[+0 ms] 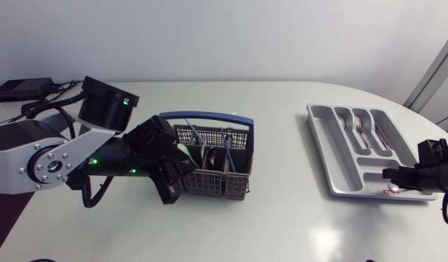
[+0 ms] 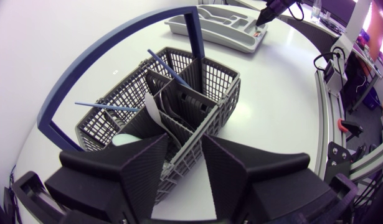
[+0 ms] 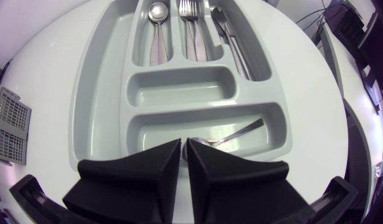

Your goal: Unload the cutlery basket into the drawer organizer.

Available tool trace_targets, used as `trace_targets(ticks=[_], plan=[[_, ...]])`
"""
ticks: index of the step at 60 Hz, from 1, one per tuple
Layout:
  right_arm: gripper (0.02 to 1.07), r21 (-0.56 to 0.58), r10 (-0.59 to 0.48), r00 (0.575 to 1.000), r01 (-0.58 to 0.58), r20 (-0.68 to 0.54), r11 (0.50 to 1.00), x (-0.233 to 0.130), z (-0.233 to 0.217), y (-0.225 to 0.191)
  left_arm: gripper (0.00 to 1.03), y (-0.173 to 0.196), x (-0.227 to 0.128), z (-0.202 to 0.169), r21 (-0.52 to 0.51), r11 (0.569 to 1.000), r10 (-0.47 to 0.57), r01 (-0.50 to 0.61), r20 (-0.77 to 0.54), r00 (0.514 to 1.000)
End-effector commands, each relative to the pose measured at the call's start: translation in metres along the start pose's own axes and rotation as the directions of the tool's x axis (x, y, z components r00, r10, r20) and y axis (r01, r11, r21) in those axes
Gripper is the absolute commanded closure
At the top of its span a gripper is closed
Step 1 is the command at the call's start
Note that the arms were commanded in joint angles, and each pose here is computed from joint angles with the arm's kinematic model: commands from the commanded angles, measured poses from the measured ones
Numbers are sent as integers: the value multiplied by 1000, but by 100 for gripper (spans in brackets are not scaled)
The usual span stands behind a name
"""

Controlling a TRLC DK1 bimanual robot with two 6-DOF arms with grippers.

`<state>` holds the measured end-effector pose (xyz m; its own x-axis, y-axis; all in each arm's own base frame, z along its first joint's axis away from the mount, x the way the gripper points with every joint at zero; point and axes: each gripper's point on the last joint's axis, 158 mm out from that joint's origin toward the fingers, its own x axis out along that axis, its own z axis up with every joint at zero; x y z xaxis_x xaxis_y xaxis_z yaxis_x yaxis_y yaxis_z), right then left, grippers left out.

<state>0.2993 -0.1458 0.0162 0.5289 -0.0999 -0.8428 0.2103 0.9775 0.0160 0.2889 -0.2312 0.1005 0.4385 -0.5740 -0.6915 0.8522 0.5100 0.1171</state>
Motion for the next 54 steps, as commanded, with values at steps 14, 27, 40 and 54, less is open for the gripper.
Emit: trace_targets(ticks=[14, 27, 40, 54], plan=[[56, -28, 21, 1000, -21, -16, 999, 14, -3, 24, 60, 13, 9, 11, -43, 999, 30, -30, -8, 1000], [32, -44, 40, 999, -38, 30, 998, -1, 2, 35, 61, 27, 14, 19, -91, 992, 85, -85, -1, 996], [31, -59, 69, 997, -66, 44, 996, -7, 2, 51, 61, 31, 31, 30, -60, 971, 234, -232, 34, 972], [31, -57, 85, 994, -82, 62, 995, -12, 7, 58, 64, 34, 47, 30, -40, 934, 356, -355, 11, 934]])
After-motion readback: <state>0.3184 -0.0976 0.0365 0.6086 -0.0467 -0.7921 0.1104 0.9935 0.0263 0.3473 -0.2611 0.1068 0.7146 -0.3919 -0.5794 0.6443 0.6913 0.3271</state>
